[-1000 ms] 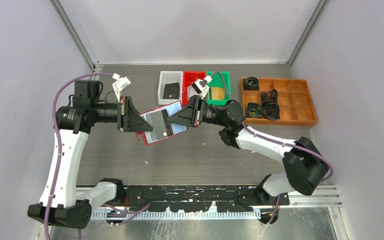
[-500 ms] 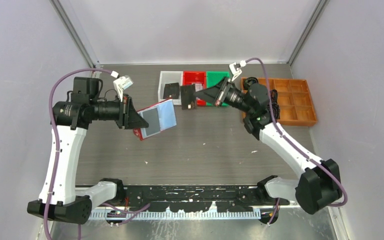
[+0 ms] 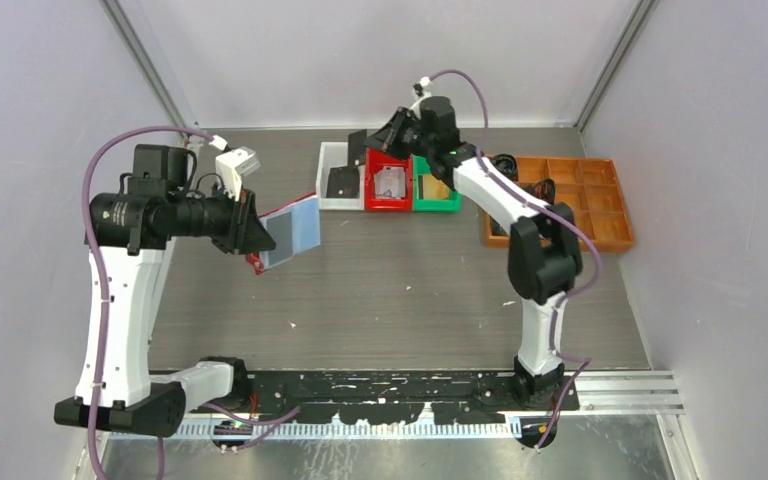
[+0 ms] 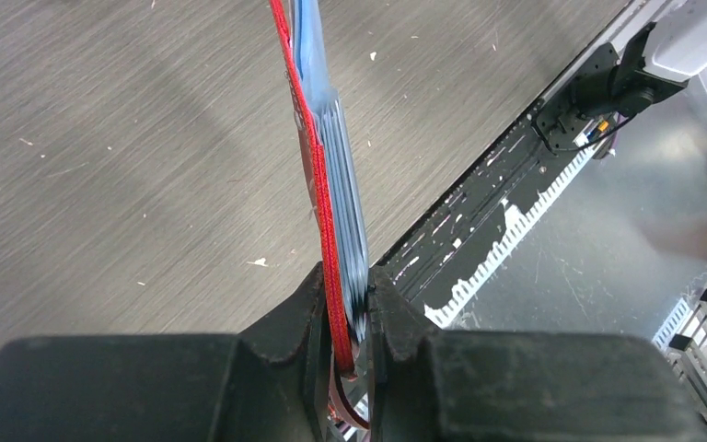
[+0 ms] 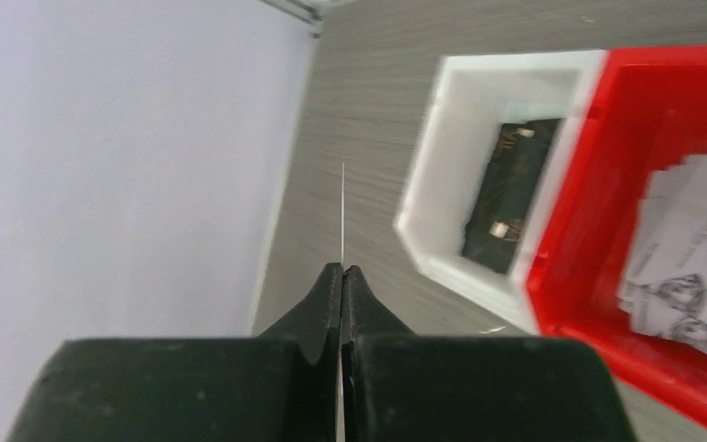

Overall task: Take the credit cards out of the card holder
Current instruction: Place the credit card in the storage box.

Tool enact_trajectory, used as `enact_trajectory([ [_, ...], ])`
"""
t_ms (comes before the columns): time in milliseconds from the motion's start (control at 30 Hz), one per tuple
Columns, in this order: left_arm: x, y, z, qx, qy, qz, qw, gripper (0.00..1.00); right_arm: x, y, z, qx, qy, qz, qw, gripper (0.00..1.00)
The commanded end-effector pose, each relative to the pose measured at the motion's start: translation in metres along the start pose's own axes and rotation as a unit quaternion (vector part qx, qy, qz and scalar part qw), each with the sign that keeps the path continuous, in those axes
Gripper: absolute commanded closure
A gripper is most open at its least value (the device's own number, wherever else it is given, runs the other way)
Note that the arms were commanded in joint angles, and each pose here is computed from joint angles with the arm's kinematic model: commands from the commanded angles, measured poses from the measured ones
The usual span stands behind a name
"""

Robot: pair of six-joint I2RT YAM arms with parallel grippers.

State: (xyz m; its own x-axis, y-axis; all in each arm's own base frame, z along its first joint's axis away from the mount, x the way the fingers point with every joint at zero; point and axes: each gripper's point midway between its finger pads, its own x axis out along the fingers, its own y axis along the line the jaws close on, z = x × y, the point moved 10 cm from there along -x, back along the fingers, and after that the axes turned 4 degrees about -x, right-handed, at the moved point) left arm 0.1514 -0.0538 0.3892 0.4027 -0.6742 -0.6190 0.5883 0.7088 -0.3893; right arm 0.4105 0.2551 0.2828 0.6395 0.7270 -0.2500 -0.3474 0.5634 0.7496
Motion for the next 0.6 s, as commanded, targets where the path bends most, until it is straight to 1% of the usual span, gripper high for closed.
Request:
enact_trajectory([
  [0, -0.008, -0.007, 0.0, 0.004, -0.008, -0.005, 1.0, 1.0, 0.051, -0.015, 0.006, -0.031, -0.005, -0.07, 0.997, 0.99],
  [133, -0.008, -0.009, -0.001, -0.001, -0.007, -0.01, 1.0, 1.0, 0.094, -0.031, 0.001, -0.038, 0.008, -0.095, 0.995, 0.99],
  [267, -0.008, -0.01, -0.005, 0.001, -0.008, -0.015, 1.0, 1.0, 0.12, -0.047, -0.005, -0.032, 0.011, -0.107, 0.994, 0.99],
  [533, -0.004, -0.008, -0.006, -0.001, -0.008, -0.025, 1.0, 1.0, 0.147, -0.045, -0.028, -0.039, 0.018, -0.093, 0.995, 0.99],
  [567, -0.003, -0.008, -0.007, -0.001, -0.008, -0.025, 1.0, 1.0, 0.148, -0.045, -0.031, -0.038, 0.019, -0.093, 0.995, 0.93],
])
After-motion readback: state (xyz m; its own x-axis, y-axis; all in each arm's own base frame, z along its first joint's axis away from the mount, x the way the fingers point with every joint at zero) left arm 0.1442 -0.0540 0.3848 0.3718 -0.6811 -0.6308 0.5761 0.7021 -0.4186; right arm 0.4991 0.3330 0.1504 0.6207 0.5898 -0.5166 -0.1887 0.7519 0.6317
